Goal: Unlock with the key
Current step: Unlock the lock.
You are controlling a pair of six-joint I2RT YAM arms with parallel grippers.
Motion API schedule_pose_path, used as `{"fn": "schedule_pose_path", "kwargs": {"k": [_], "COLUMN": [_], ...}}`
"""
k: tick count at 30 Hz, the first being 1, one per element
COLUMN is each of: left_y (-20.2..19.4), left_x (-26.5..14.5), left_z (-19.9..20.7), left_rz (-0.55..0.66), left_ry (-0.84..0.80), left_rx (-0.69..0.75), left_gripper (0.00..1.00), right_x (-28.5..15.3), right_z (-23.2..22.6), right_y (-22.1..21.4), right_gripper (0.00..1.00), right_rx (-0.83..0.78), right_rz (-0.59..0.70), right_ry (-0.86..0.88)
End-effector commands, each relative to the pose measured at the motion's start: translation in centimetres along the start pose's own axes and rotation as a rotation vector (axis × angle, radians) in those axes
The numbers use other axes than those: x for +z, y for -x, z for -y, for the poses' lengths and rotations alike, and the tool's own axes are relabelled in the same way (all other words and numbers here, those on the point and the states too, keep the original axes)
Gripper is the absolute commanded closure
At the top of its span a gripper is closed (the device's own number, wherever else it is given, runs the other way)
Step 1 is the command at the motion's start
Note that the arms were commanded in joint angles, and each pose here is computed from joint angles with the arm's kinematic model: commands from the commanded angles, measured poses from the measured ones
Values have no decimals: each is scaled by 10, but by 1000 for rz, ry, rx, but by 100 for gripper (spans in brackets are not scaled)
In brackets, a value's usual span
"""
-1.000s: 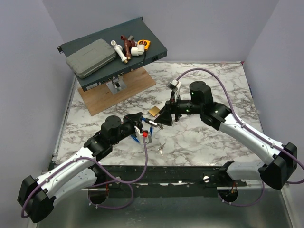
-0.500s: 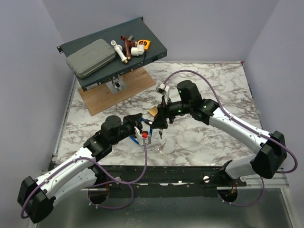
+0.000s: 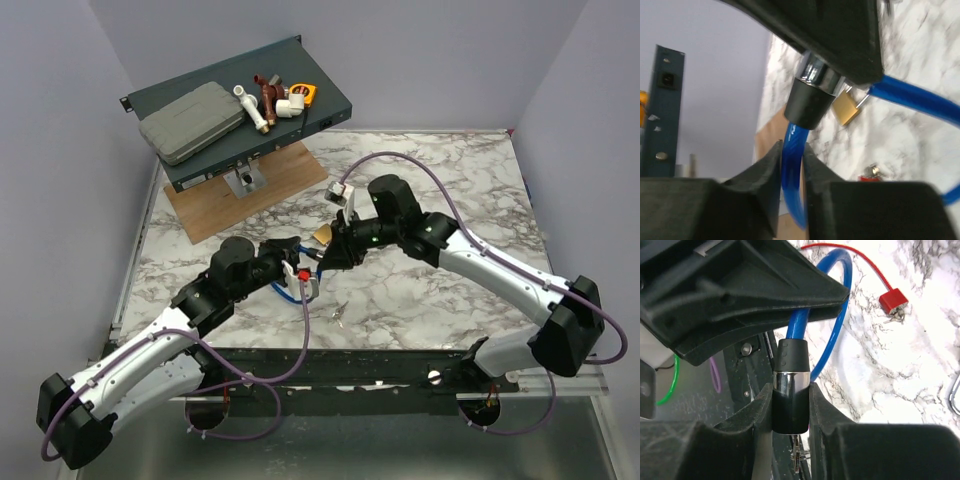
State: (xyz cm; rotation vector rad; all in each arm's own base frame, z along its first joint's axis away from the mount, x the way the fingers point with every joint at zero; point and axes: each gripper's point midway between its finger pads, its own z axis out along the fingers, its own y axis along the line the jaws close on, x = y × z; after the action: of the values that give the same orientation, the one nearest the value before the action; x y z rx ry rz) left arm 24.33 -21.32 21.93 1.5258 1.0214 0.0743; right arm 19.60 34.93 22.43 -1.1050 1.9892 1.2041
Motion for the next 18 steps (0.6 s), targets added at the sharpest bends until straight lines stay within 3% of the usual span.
{"fn": "schedule_pose_path", "kwargs": {"k": [1, 2, 5, 10, 18], "left_y": [44, 54, 77, 88, 77], "left_x": [-12, -16, -29, -37, -50], "left_z": [-12, -8, 8, 5, 28], "left_rz": [131, 162, 226, 259, 188], "left_ry": [-73, -125, -276, -350, -540], "left_rx": [-211, -254, -390, -542, -574], "left_gripper": [58, 39, 24, 22, 28], "right_x": [-19, -21, -24, -21, -20], "right_z": [-10, -10, -11, -20, -31], "right_y": [26, 27, 25, 18, 20], "right_gripper": [99, 99, 99, 99, 99], "right_rx": [-168, -187, -240, -313, -398], "right_rz": [127, 137, 125, 108, 105], "right_ry": [-46, -53, -44, -24, -32]}}
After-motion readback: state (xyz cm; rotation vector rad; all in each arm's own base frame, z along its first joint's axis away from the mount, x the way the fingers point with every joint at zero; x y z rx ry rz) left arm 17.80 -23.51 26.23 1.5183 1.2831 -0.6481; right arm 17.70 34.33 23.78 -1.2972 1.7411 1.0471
